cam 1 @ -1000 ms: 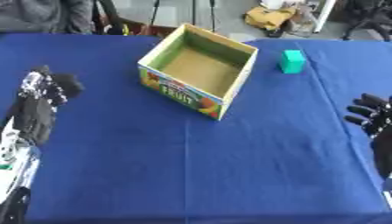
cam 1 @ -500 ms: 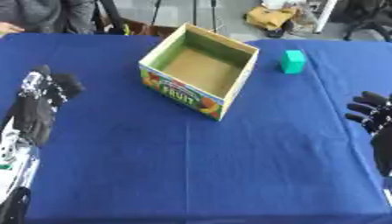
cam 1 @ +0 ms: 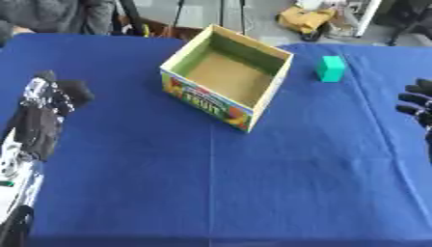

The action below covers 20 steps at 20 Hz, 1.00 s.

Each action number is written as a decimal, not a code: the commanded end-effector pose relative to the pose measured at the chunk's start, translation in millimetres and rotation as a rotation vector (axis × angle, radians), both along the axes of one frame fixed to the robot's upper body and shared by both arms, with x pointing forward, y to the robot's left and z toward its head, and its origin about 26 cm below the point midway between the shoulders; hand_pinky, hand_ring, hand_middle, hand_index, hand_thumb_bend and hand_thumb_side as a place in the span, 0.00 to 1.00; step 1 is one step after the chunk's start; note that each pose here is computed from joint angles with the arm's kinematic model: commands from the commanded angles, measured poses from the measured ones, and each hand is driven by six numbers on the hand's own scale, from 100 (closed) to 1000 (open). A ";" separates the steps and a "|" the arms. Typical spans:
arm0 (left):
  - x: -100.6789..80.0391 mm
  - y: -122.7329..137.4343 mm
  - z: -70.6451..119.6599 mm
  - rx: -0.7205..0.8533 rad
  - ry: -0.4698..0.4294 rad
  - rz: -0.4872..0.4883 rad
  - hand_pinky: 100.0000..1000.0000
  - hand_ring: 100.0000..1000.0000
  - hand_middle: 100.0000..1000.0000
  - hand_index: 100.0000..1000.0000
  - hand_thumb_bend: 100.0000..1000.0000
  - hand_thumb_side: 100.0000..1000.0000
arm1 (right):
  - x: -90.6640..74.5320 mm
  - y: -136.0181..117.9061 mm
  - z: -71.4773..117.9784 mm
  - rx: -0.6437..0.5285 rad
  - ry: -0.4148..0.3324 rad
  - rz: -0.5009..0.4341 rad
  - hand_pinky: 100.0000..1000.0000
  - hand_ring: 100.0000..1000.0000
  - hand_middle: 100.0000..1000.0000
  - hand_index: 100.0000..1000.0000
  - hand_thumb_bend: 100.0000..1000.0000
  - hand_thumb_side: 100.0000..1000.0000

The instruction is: Pick up objects on the table and place them in the box.

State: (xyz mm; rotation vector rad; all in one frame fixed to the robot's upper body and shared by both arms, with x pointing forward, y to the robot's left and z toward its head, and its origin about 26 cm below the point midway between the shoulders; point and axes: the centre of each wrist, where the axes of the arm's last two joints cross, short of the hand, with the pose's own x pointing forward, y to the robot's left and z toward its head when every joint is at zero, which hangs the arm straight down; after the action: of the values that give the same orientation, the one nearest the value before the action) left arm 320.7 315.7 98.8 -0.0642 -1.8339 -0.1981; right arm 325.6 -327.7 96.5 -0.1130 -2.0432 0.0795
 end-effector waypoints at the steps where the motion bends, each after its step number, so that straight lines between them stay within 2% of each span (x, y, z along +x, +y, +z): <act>1: 1.6 -1.1 14.6 0.017 -0.045 -0.024 0.84 0.65 0.53 0.64 0.41 1.00 | 5.5 -11.9 28.3 -0.036 -0.077 -0.009 0.69 0.72 0.68 0.77 0.00 1.00; 3: 2.2 -1.6 16.3 0.020 -0.050 -0.029 0.84 0.65 0.53 0.64 0.40 1.00 | 10.0 -13.8 39.5 -0.043 -0.107 -0.009 0.69 0.72 0.68 0.77 0.00 0.99; 10: 4.9 -5.5 19.0 0.022 -0.056 -0.052 0.84 0.65 0.53 0.64 0.40 1.00 | 28.1 -21.5 96.5 -0.069 -0.251 -0.004 0.69 0.71 0.68 0.77 0.00 0.95; 20: 8.7 -13.0 24.5 0.021 -0.072 -0.089 0.84 0.65 0.53 0.64 0.40 1.00 | 36.1 -29.9 169.3 -0.077 -0.454 -0.009 0.68 0.71 0.68 0.76 0.00 0.86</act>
State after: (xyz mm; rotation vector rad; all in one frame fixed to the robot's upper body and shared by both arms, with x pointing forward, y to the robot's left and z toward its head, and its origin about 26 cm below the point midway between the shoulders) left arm 328.7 304.5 110.9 -0.1192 -1.8653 -0.2585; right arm 365.1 -347.8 247.7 -0.1641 -2.4537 0.1232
